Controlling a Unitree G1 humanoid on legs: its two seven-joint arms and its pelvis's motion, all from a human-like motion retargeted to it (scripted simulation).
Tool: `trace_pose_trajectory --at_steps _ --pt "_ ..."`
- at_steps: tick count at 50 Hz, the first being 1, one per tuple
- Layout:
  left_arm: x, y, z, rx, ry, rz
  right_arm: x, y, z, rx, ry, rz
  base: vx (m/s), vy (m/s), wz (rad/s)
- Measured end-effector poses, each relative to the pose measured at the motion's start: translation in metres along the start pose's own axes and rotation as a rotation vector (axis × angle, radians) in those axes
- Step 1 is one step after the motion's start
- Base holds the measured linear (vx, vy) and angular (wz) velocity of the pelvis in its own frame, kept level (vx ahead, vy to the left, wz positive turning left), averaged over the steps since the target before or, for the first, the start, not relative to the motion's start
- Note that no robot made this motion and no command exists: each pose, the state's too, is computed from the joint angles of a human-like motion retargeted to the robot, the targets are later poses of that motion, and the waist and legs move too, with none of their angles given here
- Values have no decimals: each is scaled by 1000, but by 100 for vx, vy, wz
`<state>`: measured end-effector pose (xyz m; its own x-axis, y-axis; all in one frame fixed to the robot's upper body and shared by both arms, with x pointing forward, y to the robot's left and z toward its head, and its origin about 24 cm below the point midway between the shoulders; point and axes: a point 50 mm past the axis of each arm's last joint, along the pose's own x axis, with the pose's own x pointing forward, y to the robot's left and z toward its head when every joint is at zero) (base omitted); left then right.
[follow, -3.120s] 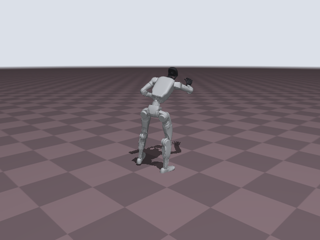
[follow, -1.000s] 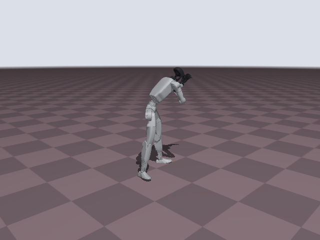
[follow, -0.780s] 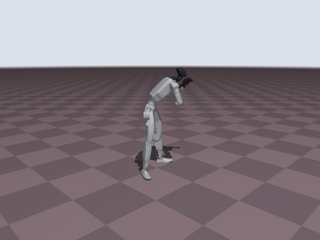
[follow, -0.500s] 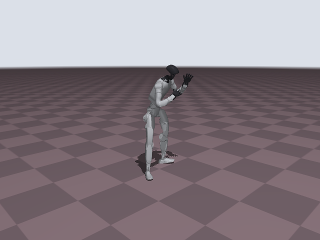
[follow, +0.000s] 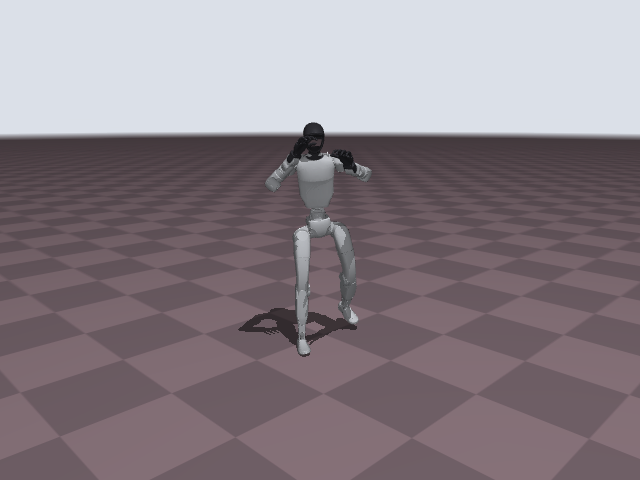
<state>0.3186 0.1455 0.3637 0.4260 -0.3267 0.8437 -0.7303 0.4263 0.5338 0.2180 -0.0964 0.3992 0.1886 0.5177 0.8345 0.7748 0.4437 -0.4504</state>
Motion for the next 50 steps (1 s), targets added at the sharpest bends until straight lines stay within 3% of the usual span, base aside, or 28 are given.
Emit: trace_pose_trajectory --at_steps 4,7,11,14,17,25,30,35,40,45,50 --pt "-91 -8 29 -521 64 52 114 37 -1 -284 -48 155 16 -6 -119" --pt "-160 -17 49 -865 230 13 140 54 -21 -420 44 341 15 -5 -58" --pt "-231 -21 63 -1014 488 -111 139 39 -36 -390 69 216 13 -5 -8" --pt "-259 -16 70 -1060 609 -159 112 38 -24 -201 -17 50 14 -4 37" --pt "-264 -8 73 -1065 637 -128 53 65 -12 38 -44 77 19 -3 74" --pt "-187 6 59 -907 293 102 -135 160 42 730 256 512 24 4 99" --pt "-105 15 69 -890 19 249 -175 165 114 1037 147 755 23 6 50" --pt "-34 33 89 -849 -170 298 -166 153 174 1164 -182 894 18 3 14" --pt "17 64 114 -661 -344 263 -132 122 194 1225 -345 715 15 -4 33" --pt "57 94 116 -301 -357 222 -89 97 170 1097 -332 403 12 -10 45" --pt "82 127 74 139 -164 199 -56 88 153 874 -394 322 3 -9 -22"
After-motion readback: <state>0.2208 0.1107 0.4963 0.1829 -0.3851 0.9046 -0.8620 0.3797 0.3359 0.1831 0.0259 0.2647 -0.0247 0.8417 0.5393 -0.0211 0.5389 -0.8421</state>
